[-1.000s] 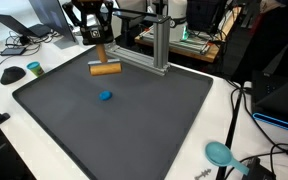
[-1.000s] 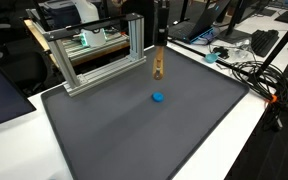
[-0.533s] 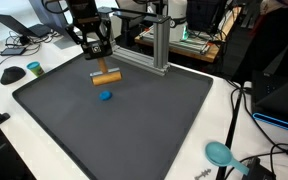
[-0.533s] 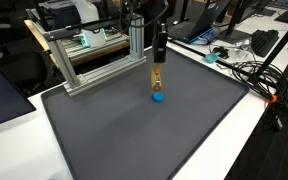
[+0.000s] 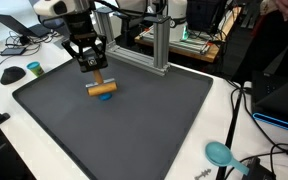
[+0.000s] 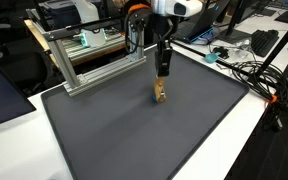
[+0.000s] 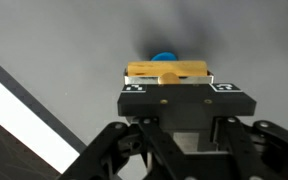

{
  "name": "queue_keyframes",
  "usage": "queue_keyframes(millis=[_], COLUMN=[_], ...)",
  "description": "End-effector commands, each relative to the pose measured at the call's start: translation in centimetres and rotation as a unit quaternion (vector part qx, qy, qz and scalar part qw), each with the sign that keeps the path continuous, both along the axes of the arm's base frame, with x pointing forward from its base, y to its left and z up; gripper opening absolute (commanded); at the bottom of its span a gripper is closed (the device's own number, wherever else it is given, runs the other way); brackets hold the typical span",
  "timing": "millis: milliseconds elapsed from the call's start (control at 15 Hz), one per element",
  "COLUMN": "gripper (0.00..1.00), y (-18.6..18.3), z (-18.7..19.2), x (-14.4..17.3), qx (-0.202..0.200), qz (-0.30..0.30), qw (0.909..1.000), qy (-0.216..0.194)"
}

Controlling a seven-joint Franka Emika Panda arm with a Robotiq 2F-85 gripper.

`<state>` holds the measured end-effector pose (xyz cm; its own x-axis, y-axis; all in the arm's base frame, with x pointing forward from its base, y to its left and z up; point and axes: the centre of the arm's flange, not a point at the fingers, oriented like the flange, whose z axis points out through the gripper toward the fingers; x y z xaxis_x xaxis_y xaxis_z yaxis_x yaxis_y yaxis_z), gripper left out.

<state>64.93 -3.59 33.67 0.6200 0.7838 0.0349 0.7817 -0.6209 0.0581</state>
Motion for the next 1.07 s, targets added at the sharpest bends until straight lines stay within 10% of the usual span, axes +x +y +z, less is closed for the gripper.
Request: queue_keyframes(millis=[0,1000], gripper=[0.22,0.22], y=[-0.9,-1.4], z=[-0.5,-4.4], x=[1.6,0.8], qx=[0.011,0.017], qz=[0.01,0.007], qw=[0.9999,0.9992], qy=[-0.006,0.036])
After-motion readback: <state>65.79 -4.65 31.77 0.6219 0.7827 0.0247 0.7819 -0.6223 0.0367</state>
